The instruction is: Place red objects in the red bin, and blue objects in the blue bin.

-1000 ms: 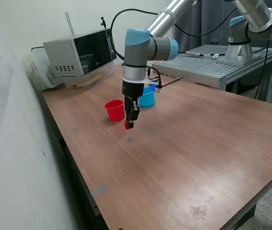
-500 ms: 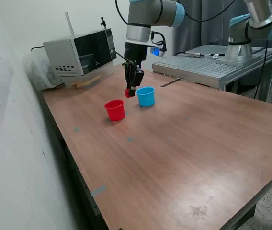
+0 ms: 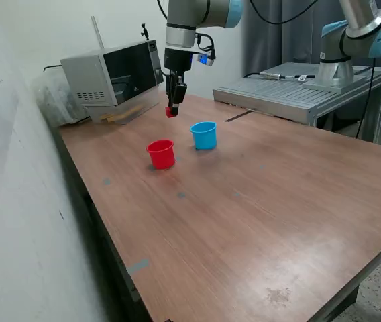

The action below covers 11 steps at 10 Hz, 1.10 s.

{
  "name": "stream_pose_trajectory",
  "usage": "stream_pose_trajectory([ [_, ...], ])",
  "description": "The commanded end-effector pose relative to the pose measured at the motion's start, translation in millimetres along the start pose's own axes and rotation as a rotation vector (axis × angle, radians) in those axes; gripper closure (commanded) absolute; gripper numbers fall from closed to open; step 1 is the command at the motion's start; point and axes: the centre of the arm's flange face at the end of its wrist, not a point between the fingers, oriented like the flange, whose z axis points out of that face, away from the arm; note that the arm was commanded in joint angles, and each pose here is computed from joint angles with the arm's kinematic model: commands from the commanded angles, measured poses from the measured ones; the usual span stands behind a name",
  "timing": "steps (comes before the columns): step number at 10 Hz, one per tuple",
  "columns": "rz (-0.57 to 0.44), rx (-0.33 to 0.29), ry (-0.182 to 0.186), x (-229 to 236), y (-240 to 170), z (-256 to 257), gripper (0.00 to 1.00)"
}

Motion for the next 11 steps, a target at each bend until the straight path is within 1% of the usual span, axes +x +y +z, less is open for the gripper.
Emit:
stream_pose_trajectory([
  [1,0.022,0.014,-0.014,-37,5,9,1.0],
  [3,0.021,0.044,-0.017,-36,5,37,1.0],
  [6,0.019,0.067,-0.019,-34,7,68,1.0],
  [7,0.019,0.067,-0.019,-33,11,75,1.0],
  [9,0.021,0.04,-0.015,-32,18,76,1.0],
  [11,0.022,0.035,-0.016,-32,21,81,1.0],
])
